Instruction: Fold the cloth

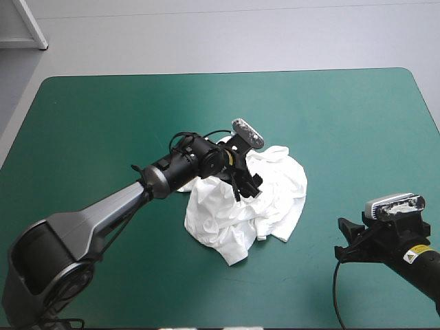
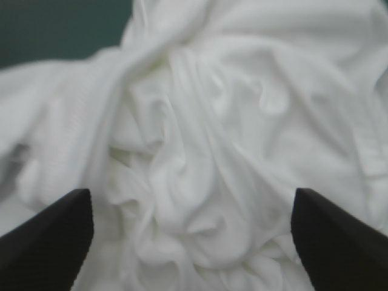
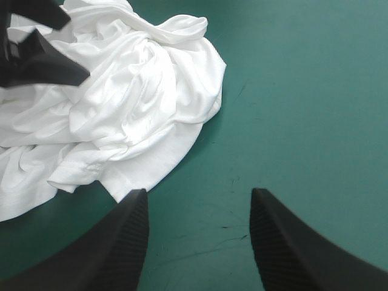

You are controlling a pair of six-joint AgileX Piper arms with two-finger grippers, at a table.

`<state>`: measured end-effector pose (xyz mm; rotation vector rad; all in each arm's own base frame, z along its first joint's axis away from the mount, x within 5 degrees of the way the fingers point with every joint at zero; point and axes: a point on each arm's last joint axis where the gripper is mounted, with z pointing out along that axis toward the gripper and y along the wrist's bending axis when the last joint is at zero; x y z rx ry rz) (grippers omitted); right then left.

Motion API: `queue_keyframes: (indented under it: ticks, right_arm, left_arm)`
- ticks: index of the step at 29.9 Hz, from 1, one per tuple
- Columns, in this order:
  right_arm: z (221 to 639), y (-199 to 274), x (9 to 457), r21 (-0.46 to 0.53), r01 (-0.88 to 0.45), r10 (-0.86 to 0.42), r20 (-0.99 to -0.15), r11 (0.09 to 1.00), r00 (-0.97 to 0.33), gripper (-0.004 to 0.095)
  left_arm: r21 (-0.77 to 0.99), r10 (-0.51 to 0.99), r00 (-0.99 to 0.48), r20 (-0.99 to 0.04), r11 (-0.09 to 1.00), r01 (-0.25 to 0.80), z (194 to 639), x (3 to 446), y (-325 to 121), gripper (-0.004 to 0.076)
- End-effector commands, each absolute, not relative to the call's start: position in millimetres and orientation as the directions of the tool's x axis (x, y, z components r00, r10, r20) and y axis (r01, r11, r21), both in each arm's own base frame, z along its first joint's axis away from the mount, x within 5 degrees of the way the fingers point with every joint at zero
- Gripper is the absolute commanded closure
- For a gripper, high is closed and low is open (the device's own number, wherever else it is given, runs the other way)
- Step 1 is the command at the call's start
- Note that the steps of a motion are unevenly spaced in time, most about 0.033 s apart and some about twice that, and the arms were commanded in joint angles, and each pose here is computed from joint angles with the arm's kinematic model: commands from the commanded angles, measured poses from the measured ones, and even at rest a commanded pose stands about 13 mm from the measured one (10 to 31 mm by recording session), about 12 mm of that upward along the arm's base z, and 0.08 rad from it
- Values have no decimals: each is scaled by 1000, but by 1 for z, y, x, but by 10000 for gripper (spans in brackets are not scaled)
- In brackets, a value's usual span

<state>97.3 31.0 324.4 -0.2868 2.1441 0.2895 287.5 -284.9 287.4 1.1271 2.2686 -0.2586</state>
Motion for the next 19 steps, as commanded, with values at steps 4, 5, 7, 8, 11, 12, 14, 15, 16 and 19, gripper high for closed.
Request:
queue_keyframes:
  ticks: [4,5,7,8,11,12,14,15,16,19]
  right_arm:
    - [355,36,113,128,-341,-72,-854,931,-515,412]
    - [357,38,117,146,-352,-68,-846,924,-528,412]
    - [356,43,125,176,-382,-78,-822,907,-564,412]
    - [355,44,129,194,-385,-76,-807,902,-586,412]
    - [347,48,141,238,-392,-82,-758,889,-647,412]
    - [344,49,144,242,-392,-89,-745,888,-661,412]
    - [339,49,150,246,-393,-103,-723,886,-684,412]
    - [337,49,152,246,-391,-107,-713,887,-693,412]
    - [336,49,154,247,-390,-110,-708,887,-698,412]
    - [332,50,159,253,-386,-113,-692,887,-713,412]
  left_arm:
    - [229,602,-378,-704,695,682,377,277,-241,74]
    - [242,600,-388,-700,710,661,380,279,-234,74]
    - [246,579,-436,-689,752,611,384,285,-216,74]
    - [244,567,-458,-684,770,589,385,289,-207,74]
    - [237,520,-534,-667,827,509,385,304,-176,75]
    - [235,500,-557,-663,846,479,383,311,-165,74]
    - [202,434,-591,-680,886,418,379,324,-143,74]
    - [164,386,-612,-691,907,387,375,329,-132,74]
    - [124,349,-630,-694,920,373,371,333,-124,74]
    - [-2,242,-694,-678,944,331,350,346,-102,74]
